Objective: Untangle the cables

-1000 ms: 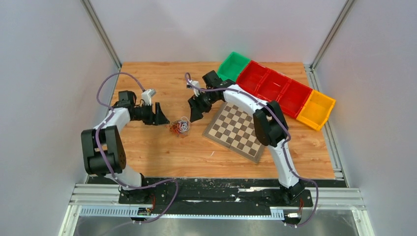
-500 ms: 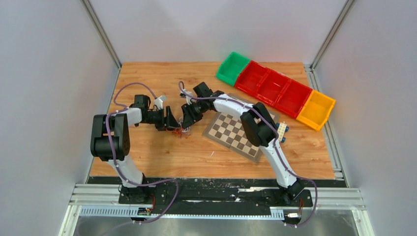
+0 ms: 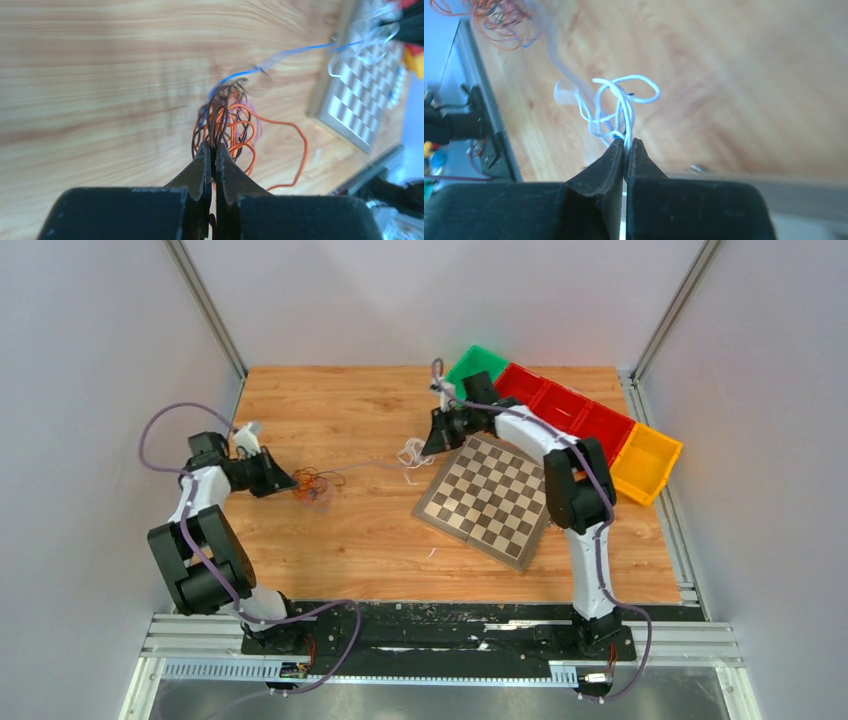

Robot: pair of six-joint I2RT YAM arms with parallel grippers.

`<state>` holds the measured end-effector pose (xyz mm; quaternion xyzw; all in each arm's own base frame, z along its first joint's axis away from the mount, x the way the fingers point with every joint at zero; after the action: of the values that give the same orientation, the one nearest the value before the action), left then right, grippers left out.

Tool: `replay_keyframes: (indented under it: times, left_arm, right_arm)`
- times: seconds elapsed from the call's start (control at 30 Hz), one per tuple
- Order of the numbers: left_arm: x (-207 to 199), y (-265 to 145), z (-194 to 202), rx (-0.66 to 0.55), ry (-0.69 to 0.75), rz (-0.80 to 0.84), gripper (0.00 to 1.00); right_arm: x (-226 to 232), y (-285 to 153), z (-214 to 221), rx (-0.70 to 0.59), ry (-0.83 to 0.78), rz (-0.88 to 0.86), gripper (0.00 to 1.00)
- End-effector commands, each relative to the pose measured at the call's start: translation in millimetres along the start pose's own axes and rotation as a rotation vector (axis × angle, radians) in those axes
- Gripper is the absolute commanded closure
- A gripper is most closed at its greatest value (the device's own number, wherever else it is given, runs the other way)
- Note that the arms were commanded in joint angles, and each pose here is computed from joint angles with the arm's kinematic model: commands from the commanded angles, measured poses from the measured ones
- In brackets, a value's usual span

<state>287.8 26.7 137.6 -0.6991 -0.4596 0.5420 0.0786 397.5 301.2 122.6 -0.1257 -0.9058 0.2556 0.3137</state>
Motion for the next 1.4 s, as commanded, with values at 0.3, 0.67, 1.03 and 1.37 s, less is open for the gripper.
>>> replay_keyframes:
  times: [0.3,0.67,1.03,1.37]
  left_arm:
    - [82,-65,10,-0.015,-0.041,-0.233,1.00]
    - [117,-79,24,0.020,0.028,-0.475,1.00]
    - [128,-86,25,0.022,0.082,-0.510,1.00]
    - [131,-88,26,0.026,0.123,-0.553,1.00]
  right_arm:
    - [-29,-125,-62,-0.232,-0.129,0.219,1.00]
    - [-38,-161,-88,-0.303,-0.188,0.329,1.00]
    - [-33,-241,-115,-0.443,-0.229,0.392,1.00]
    - [-32,-339,-147,-0.627,-0.257,0.543,1.00]
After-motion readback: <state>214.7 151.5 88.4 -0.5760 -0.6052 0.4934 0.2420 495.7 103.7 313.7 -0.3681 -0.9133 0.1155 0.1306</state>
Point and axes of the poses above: each gripper's point midway between its finger pads, its own y axis out along the fingers, its own x axis along the line the jaws close on, z = x × y, the point moved 6 cm from there along -y, back along the fingers, and after that the axes turned 8 degrees about -y, right-handed, at the moved point
